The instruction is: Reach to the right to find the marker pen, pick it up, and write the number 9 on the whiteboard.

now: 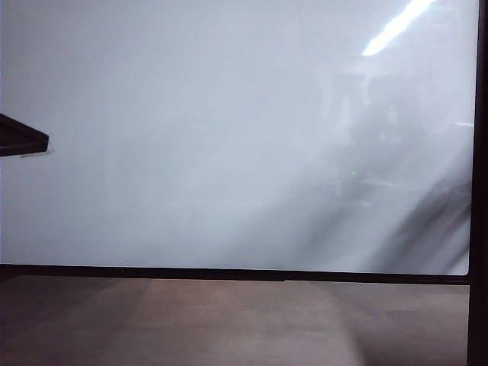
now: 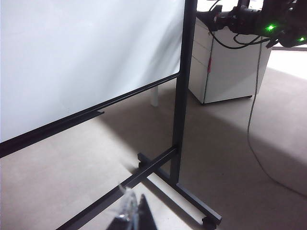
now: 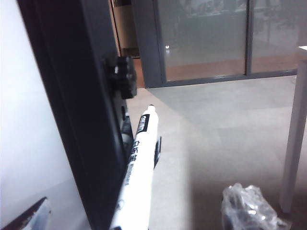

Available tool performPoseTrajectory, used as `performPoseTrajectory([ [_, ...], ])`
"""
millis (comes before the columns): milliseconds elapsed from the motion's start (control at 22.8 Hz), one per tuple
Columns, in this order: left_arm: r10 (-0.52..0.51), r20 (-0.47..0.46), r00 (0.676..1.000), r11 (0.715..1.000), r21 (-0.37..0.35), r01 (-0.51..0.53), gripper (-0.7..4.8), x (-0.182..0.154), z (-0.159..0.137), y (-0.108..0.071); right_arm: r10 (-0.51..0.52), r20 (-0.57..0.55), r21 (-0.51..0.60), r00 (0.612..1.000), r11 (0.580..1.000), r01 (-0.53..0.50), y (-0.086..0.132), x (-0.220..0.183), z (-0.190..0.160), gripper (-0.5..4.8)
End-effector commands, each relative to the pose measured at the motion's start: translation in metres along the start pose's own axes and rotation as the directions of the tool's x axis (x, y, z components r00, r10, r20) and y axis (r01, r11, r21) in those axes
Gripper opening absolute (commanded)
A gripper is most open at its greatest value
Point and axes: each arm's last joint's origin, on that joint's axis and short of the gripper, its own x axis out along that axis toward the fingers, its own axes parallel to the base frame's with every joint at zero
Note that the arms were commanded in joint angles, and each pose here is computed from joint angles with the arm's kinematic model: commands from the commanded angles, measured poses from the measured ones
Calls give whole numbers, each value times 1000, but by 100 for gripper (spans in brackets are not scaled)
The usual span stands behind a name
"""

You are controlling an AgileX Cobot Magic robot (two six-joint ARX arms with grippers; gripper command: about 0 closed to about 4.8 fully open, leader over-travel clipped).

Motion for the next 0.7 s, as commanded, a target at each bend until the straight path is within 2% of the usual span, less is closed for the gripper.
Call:
performPoseTrajectory([
  [44, -2, 5, 1000, 1000, -4, 2, -5, 0, 1, 0, -1, 19, -11, 1000, 1000, 2, -1, 3, 4, 467],
  [263, -2, 5, 1000, 1000, -4, 2, -5, 0, 1, 0, -1, 13, -6, 1000, 1000, 1, -4, 9, 4, 457],
  [351, -2, 4, 1000, 1000, -4, 2, -5, 0, 1, 0, -1, 6, -3, 1000, 1000, 1, -5, 12, 1, 424],
  [482, -2, 4, 1000, 1000, -4, 2, -5, 0, 1, 0, 0, -6, 10, 1000, 1000, 0, -6, 12, -4, 414],
  [570, -2, 5, 1000, 1000, -4, 2, -5, 0, 1, 0, 8, -8, 10, 1000, 1000, -7, -5, 12, -4, 344],
  [702, -2, 5, 1000, 1000, -4, 2, -5, 0, 1, 0, 9, -10, 11, 1000, 1000, -9, -5, 14, -3, 302],
])
